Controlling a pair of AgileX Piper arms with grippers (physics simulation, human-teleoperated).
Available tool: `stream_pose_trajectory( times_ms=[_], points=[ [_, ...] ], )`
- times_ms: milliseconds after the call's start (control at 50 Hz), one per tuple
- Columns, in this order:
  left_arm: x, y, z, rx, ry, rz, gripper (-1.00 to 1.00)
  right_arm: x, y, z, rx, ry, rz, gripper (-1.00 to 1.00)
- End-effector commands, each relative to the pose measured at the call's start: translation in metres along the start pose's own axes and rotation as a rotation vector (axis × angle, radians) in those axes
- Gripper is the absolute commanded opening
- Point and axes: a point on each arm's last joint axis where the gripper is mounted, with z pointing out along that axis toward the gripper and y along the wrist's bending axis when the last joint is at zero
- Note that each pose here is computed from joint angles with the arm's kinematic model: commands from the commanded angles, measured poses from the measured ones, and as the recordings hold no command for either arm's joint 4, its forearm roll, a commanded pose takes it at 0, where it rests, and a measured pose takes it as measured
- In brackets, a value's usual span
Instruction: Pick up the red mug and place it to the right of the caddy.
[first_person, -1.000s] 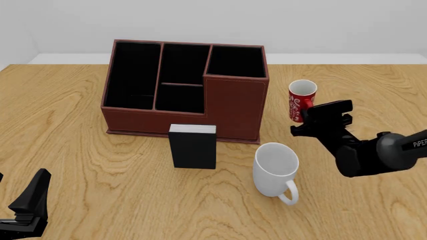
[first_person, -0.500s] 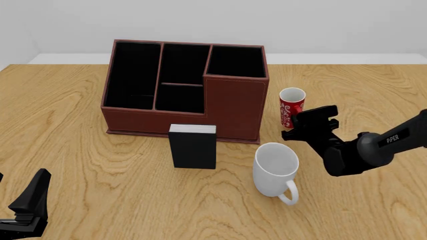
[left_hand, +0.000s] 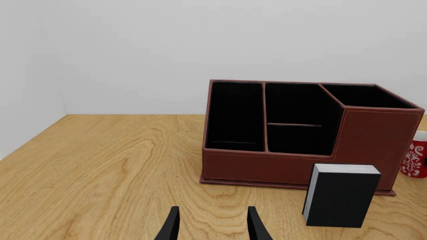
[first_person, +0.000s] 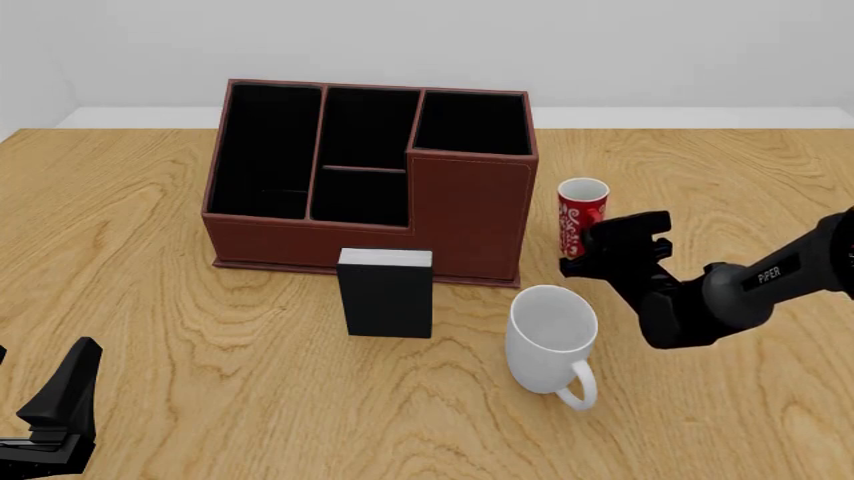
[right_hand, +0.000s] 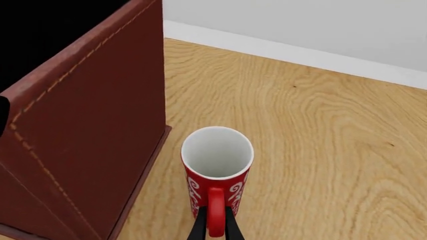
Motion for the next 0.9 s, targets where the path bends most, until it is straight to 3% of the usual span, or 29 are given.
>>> stream_pose_trajectory(
  times_ms=[20, 80, 100, 140, 900],
  points=[
    [0.0, 0.0, 0.0, 0.0, 0.0, 0.0, 1.0, 0.013, 0.01, 0.002, -0.041, 0.048, 0.026, -1.0],
    [0.0, 0.0, 0.0, 0.0, 0.0, 0.0, 1.0, 0.012, 0.014, 0.0, -0.051, 0.055, 0.025, -1.0],
    [0.0, 0.0, 0.0, 0.0, 0.0, 0.0, 1.0, 0.012, 0.011, 0.0, -0.045, 0.056, 0.02, 1.0],
    [0.0, 0.0, 0.0, 0.0, 0.0, 0.0, 1.0, 0.01, 0.016, -0.003, -0.058, 0.055, 0.038, 1.0],
    [0.0, 0.0, 0.0, 0.0, 0.0, 0.0, 1.0, -0.012, -0.003, -0.056, -0.011, 0.001, 0.01, 1.0]
  ],
)
